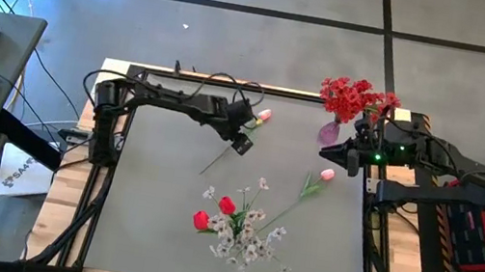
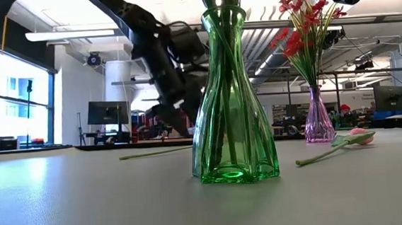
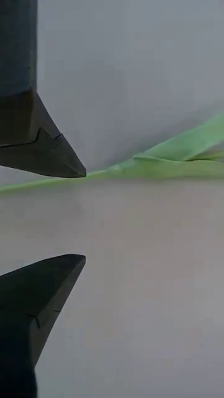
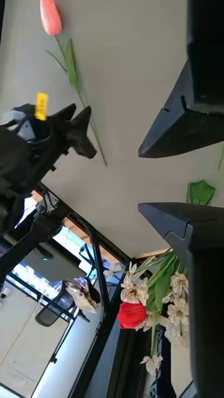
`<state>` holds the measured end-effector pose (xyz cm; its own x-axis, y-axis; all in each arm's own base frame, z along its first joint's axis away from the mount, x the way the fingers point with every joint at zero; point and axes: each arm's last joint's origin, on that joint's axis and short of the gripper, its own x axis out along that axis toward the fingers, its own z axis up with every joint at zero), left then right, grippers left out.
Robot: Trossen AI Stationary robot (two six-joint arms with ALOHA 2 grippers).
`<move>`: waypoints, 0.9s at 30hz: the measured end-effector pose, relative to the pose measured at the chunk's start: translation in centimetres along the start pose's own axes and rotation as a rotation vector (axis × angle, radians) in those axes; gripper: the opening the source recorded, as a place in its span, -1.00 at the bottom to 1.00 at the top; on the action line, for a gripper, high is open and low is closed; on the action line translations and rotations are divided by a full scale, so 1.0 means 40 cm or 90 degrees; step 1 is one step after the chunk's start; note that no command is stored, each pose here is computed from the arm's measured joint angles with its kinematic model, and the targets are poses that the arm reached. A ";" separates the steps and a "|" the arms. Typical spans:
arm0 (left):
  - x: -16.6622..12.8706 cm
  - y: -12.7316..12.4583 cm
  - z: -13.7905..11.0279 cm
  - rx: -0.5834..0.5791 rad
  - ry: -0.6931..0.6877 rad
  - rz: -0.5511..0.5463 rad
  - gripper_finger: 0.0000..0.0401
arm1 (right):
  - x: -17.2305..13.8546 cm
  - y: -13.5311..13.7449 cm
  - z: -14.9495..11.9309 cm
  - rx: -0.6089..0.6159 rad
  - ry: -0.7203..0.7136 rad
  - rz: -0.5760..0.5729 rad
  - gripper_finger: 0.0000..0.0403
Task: Sort flowers into vase by color
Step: Put the top pink flower into the violet vase
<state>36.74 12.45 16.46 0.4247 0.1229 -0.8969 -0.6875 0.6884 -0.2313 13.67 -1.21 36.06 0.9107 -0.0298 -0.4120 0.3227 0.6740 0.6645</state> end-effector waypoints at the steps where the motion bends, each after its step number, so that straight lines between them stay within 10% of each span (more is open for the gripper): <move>1: 0.008 -0.002 -0.004 -0.005 0.006 0.004 0.00 | 0.000 0.000 0.000 0.000 0.000 0.000 -0.43; 27: 0.110 -0.013 -0.044 0.048 0.002 0.125 -0.24 | 0.000 -0.001 0.000 -0.002 -0.003 -0.004 -0.43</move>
<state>37.91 11.37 11.97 0.2857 0.2577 -0.9230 -0.7102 0.7036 -0.0234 13.67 -1.23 36.05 0.9099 -0.0367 -0.4132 0.3271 0.6759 0.6604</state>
